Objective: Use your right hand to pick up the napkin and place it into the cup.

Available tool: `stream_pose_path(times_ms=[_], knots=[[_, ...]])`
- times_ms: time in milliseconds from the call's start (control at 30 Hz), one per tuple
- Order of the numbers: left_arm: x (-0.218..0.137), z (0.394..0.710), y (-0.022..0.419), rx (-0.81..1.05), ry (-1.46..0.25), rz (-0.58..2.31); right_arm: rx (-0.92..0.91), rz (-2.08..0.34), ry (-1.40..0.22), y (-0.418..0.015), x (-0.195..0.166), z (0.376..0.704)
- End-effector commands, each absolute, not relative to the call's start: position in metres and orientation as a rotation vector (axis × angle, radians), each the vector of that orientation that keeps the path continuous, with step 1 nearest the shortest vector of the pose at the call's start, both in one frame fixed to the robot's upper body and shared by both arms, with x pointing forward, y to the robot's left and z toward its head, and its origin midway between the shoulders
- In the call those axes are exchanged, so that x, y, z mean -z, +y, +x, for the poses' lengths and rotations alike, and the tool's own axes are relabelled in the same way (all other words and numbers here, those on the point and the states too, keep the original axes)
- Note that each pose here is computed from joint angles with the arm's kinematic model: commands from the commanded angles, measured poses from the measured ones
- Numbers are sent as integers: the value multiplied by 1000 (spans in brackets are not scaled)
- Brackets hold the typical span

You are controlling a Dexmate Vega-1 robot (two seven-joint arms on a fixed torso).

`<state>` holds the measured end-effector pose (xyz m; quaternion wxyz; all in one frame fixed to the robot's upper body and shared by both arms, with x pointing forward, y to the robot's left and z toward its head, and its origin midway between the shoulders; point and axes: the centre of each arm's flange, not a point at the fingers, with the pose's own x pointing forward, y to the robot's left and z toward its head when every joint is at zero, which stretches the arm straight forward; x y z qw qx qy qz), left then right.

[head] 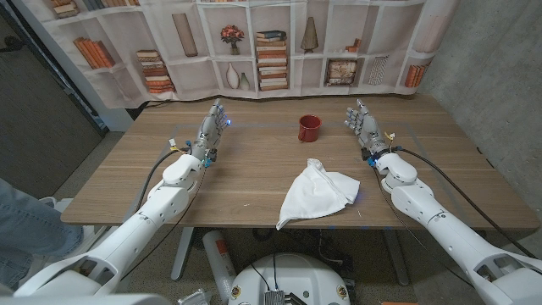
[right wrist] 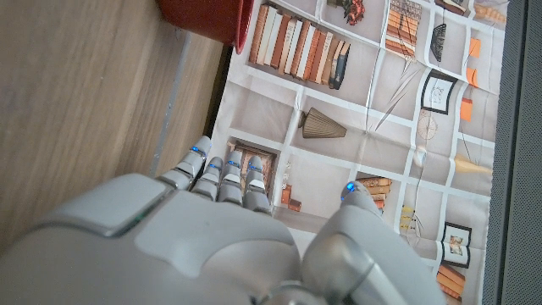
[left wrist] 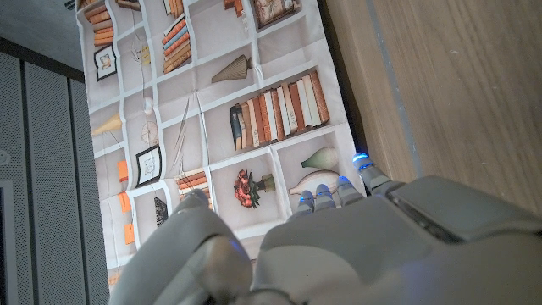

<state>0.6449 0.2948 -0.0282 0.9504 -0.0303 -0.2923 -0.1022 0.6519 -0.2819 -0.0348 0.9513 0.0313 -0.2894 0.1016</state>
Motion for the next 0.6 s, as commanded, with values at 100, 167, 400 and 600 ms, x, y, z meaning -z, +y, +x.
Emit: stream_pose_path(times_ms=[100, 167, 400, 600], knots=[[26, 639, 297, 221, -597, -68, -195, 81, -601, -274, 38, 652], [25, 638, 297, 221, -597, -63, -193, 82, -604, -273, 38, 652], [23, 639, 297, 223, -597, -45, -189, 75, -610, -272, 38, 654], [22, 641, 296, 221, -589, -44, -186, 73, -624, -273, 36, 649]])
